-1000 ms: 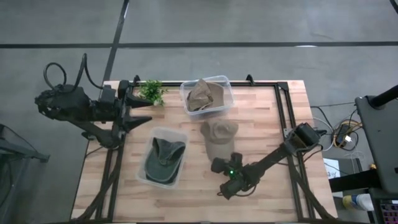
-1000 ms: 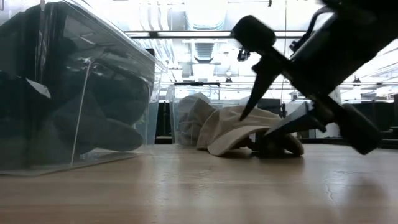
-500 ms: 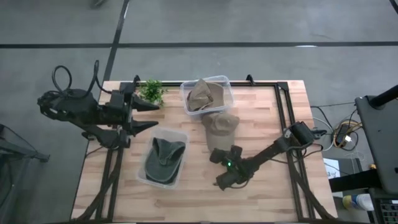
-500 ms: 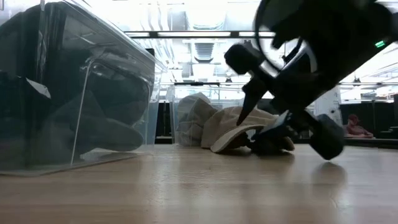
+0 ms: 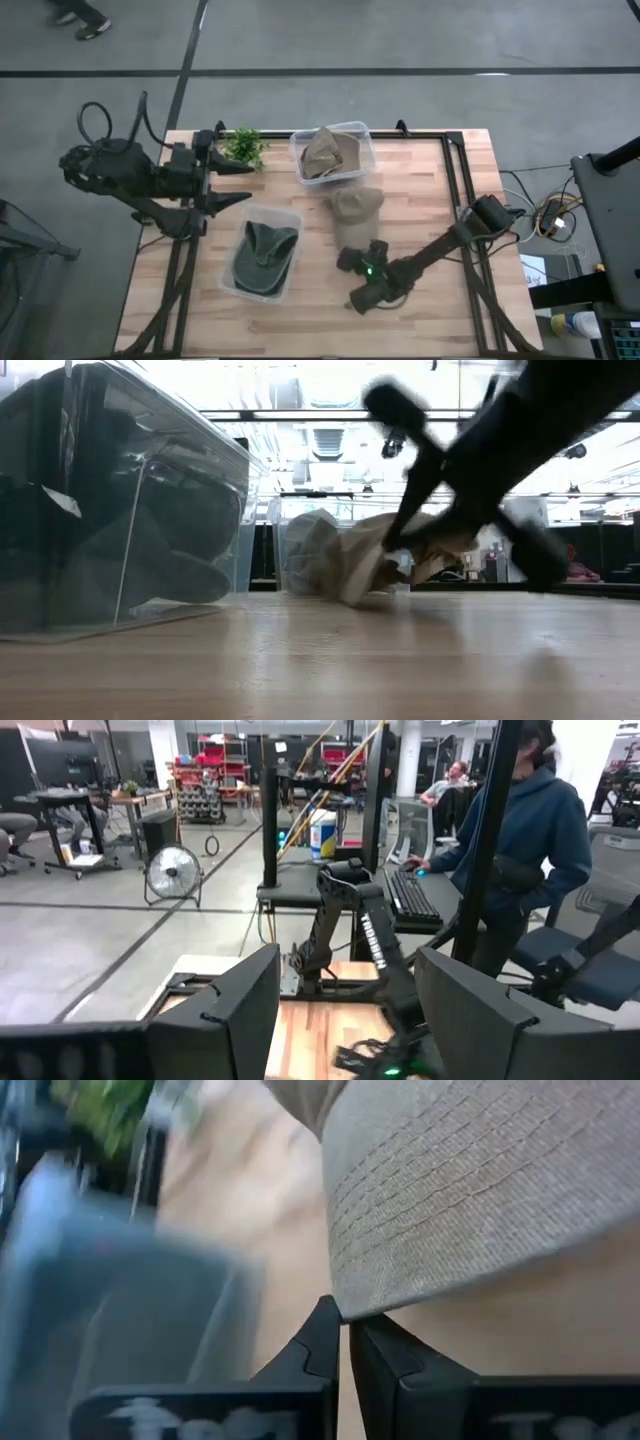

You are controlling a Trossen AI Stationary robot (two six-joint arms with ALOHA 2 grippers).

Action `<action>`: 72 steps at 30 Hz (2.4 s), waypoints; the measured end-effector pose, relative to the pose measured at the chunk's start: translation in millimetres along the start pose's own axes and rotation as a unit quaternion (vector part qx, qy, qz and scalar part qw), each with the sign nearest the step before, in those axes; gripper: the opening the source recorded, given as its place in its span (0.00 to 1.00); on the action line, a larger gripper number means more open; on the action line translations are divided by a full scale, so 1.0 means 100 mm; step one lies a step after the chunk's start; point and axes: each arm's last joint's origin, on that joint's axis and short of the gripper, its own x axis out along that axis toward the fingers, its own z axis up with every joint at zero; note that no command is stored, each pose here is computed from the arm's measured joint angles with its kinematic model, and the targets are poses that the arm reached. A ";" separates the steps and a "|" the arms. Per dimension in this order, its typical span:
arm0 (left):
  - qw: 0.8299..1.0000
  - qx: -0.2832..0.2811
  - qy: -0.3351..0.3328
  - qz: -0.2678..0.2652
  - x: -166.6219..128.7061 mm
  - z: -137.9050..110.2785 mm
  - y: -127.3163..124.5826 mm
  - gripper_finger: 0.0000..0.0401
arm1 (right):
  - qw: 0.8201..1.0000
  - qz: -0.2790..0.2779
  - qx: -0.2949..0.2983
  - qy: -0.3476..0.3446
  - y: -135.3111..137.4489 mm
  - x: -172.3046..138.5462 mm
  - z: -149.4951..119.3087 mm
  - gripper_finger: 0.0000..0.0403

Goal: Pick & Place hat
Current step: Put the brown cap into the top transparent container

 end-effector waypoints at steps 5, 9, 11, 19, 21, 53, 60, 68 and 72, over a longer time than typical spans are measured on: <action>1.000 0.021 -0.012 0.000 -0.05 0.07 0.02 0.56 | 0.996 0.026 -0.056 0.058 0.33 -0.43 -0.01 0.02; 0.999 0.031 -0.026 0.001 -0.10 0.15 0.04 0.56 | 0.988 0.029 -0.138 0.059 0.67 -0.73 0.13 0.02; 0.999 0.030 -0.030 0.001 -0.12 0.18 0.05 0.56 | 0.981 0.026 -0.183 0.055 0.82 -0.84 0.21 0.02; 0.999 -0.018 -0.043 0.006 -0.19 0.23 0.08 0.56 | 0.942 0.013 -0.334 0.016 1.33 -1.18 0.54 0.02; 0.998 -0.033 -0.044 0.006 -0.20 0.24 0.08 0.56 | 0.925 0.011 -0.379 0.004 1.43 -1.24 0.63 0.02; 0.808 -0.589 -0.011 0.020 0.20 0.08 -0.09 0.56 | 0.396 -0.257 -0.845 -0.251 2.63 -1.15 2.12 0.03; 0.791 -0.602 -0.066 0.089 0.56 -0.01 -0.18 0.56 | 0.402 -0.249 -0.844 -0.254 2.62 -1.21 2.13 0.03; 0.700 -0.690 -0.183 0.037 0.79 0.15 -0.17 0.56 | 0.367 -0.229 -0.867 -0.248 2.58 -1.28 1.92 0.03; 0.663 -0.724 -0.188 0.021 0.91 0.12 -0.21 0.56 | 0.329 -0.222 -0.885 -0.241 2.55 -1.28 1.74 0.03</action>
